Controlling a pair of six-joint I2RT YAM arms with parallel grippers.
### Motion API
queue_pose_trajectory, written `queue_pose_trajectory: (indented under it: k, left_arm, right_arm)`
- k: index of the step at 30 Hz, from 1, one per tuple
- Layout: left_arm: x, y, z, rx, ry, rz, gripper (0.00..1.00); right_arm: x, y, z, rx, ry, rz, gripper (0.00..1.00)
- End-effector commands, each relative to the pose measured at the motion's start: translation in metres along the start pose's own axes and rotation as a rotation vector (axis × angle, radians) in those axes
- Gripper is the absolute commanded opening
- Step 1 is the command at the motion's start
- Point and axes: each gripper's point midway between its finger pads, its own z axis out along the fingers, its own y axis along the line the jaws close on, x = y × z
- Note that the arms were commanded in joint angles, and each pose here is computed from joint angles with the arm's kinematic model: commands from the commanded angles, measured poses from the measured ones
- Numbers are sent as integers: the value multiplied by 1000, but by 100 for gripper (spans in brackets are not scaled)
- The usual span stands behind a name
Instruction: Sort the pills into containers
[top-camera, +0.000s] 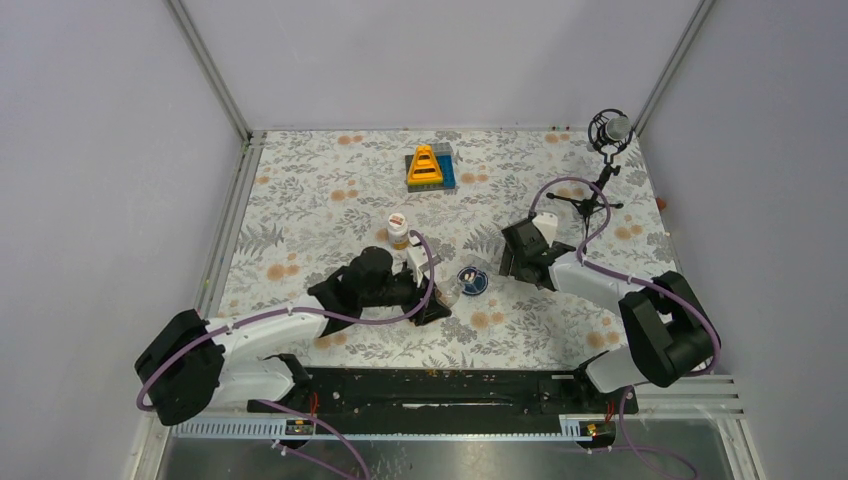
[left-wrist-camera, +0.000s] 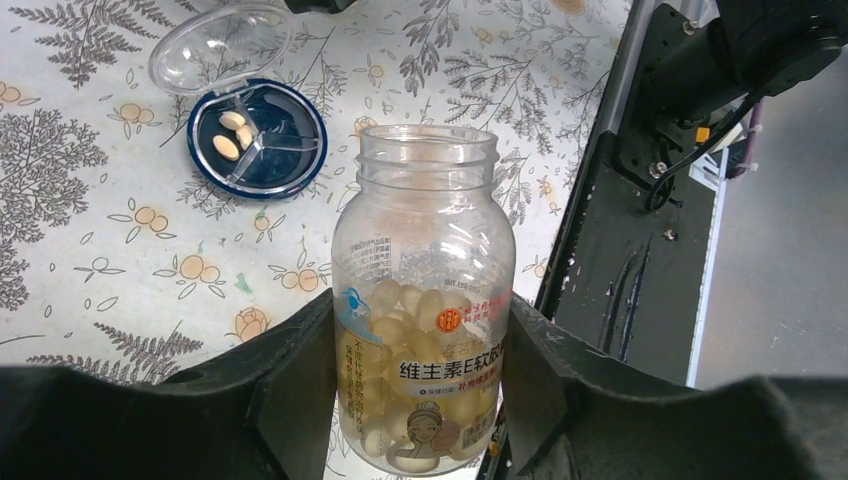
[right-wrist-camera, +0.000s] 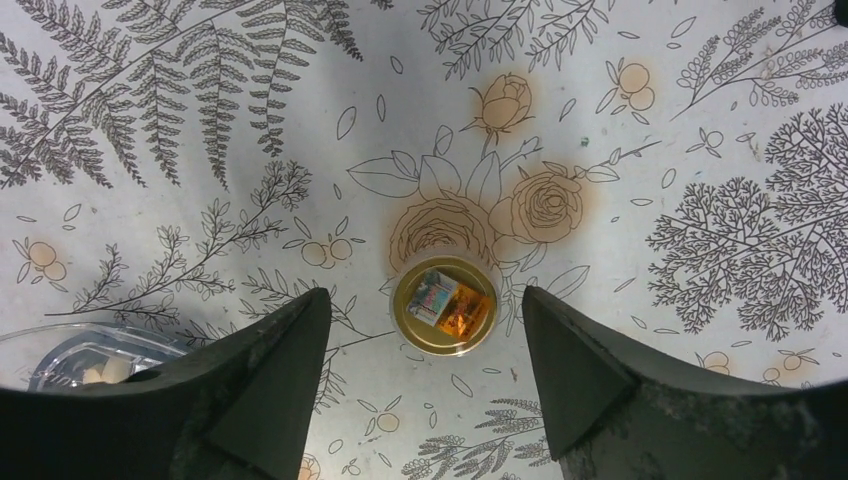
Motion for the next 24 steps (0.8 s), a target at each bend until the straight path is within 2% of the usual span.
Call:
queue_pose_trajectory:
  k: [1, 7, 11, 18, 24]
  left_arm:
    - [-12, 2, 6, -7, -63, 21, 0]
    - [-1, 10, 10, -36, -35, 2, 0]
    - [4, 13, 12, -46, -21, -6, 0]
    - [12, 22, 14, -86, -12, -8, 0]
    - [20, 26, 15, -97, 7, -13, 0]
  right_arm:
    - [-27, 17, -9, -66, -52, -27, 73]
    - [-37, 40, -10, -142, -22, -100, 50]
    - [-36, 56, -9, -210, 9, -134, 49]
    - [-17, 85, -4, -315, 147, -141, 35]
    - [-2, 87, -2, -324, 214, -122, 33]
